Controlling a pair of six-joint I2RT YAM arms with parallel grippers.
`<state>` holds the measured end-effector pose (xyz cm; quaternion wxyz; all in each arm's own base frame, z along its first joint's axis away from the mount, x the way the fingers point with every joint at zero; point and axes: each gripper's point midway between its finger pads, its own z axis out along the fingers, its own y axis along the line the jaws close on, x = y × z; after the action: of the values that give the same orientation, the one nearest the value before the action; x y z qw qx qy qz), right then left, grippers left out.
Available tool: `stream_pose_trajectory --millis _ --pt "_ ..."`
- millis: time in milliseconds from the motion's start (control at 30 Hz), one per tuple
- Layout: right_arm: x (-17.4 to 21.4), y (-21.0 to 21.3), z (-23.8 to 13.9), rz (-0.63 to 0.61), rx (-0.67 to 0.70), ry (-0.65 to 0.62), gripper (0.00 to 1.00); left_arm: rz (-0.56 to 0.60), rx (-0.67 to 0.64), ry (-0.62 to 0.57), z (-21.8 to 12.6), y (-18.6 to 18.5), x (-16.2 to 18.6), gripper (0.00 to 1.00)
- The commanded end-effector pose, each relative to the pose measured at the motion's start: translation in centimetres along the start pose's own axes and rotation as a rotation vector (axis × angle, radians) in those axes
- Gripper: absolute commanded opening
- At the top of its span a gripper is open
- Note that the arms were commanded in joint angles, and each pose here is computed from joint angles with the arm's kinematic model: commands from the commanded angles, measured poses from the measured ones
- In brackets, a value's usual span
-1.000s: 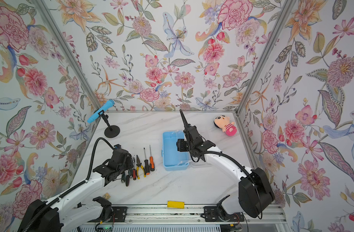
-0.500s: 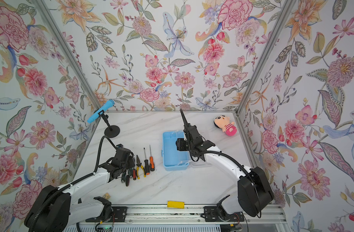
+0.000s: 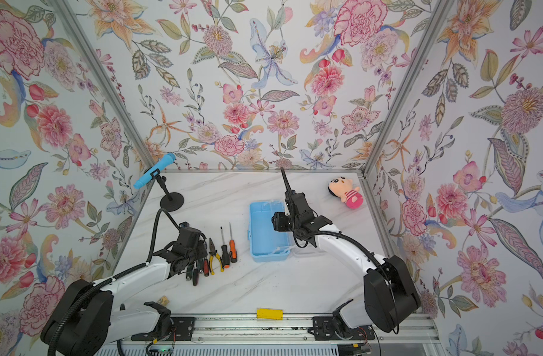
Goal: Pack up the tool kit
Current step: 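Grasp the green-handled chrome ratchet with the left gripper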
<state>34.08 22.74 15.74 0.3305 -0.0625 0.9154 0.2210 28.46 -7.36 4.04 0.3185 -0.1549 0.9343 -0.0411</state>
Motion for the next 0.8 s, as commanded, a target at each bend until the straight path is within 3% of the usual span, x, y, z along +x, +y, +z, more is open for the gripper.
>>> stream_pose_trajectory --millis 0,633,767 --pt "0.5 -0.4 0.6 0.018 -0.006 0.011 0.59 -0.005 -0.004 -0.004 0.5 0.2 -0.1 0.24" --pt "0.8 -1.6 0.7 0.058 -0.008 0.011 0.58 -0.004 0.013 0.021 1.7 0.1 0.6 0.10" --pt "0.6 -1.4 0.6 0.058 -0.013 0.006 0.59 0.024 0.047 0.004 1.1 -1.0 -0.6 0.00"
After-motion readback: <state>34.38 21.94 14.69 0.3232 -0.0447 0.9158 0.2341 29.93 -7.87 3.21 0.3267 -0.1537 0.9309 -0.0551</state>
